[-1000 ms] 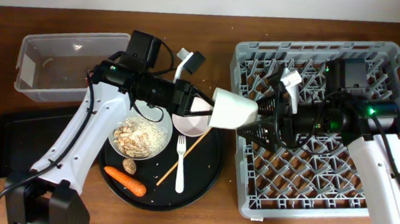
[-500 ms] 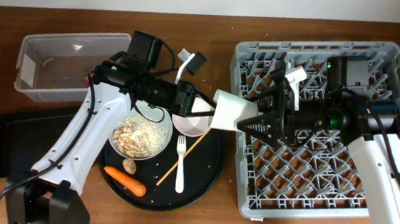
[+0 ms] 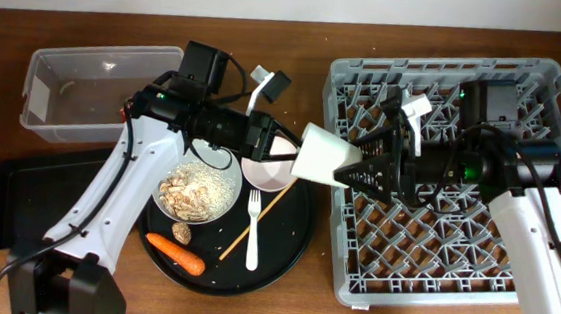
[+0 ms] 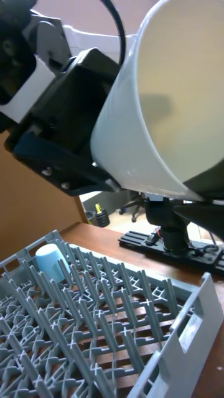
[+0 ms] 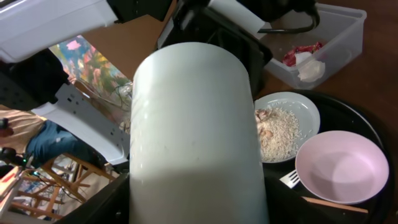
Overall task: Sort waste into correct bins and load items into the dishwasher rack
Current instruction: 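Pass the white cup from the left gripper to the right gripper, then set the white cup upside down in the rack with the right gripper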
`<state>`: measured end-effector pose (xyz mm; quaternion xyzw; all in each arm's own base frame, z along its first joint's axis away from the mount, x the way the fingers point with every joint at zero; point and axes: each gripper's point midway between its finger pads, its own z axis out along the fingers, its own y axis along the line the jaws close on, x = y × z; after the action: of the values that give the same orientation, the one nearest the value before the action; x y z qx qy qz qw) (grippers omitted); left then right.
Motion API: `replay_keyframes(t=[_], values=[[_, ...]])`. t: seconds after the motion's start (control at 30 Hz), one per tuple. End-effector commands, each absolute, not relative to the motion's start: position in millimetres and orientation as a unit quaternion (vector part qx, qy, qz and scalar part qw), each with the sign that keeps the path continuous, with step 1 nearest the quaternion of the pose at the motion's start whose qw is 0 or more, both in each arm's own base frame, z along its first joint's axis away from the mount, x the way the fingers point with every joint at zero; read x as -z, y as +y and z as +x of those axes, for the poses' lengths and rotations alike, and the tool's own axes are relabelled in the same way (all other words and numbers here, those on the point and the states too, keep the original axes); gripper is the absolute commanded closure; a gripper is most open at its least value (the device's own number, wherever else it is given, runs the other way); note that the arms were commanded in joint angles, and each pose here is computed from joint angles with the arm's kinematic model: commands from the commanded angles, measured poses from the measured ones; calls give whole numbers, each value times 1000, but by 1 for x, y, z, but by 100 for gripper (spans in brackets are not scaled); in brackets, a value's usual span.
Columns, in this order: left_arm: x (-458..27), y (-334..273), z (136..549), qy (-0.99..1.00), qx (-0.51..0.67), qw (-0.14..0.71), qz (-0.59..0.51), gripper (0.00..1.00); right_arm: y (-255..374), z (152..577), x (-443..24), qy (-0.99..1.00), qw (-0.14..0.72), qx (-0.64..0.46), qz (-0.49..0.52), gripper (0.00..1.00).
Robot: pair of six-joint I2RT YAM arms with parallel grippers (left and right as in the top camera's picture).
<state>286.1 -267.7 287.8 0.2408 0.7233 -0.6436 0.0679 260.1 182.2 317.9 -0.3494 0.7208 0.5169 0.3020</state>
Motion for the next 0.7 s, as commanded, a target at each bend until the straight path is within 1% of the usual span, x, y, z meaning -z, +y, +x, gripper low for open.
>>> replay_keyframes(t=[0.0, 0.1, 0.2, 0.23, 0.27, 0.33, 0.4, 0.5, 0.57, 0.63, 0.67], values=[[-285, -266, 292, 745, 616, 88, 239, 73, 185, 257, -324, 713, 301, -526, -352, 44], [-268, -262, 302, 780, 573, 102, 228, 61, 182, 262, -315, 731, 300, -503, -351, 49], [-231, -242, 315, 852, 479, 102, 185, 60, 170, 274, -292, 785, 287, -438, -332, 53], [-220, -230, 319, 873, 448, 99, 168, 60, 163, 280, -282, 808, 280, -408, -319, 53], [-207, -213, 322, 896, 409, 94, 146, 60, 155, 286, -272, 833, 272, -375, -302, 56], [-189, -185, 325, 927, 349, 84, 111, 57, 137, 296, -262, 864, 267, -334, -266, 57], [-174, -153, 325, 951, 290, 70, 76, 57, 99, 313, -260, 900, 270, -293, -175, 57], [-169, -141, 325, 959, 268, 66, 65, 57, 32, 328, -257, 935, 276, -222, -37, 58], [-169, -141, 325, 959, 268, 66, 65, 57, -26, 325, -254, 946, 277, -162, 50, 59], [-169, -141, 325, 959, 268, 66, 65, 57, -71, 319, -250, 945, 276, -119, 130, 59], [-169, -141, 325, 959, 268, 66, 65, 57, -94, 314, -248, 940, 275, -100, 175, 62]])
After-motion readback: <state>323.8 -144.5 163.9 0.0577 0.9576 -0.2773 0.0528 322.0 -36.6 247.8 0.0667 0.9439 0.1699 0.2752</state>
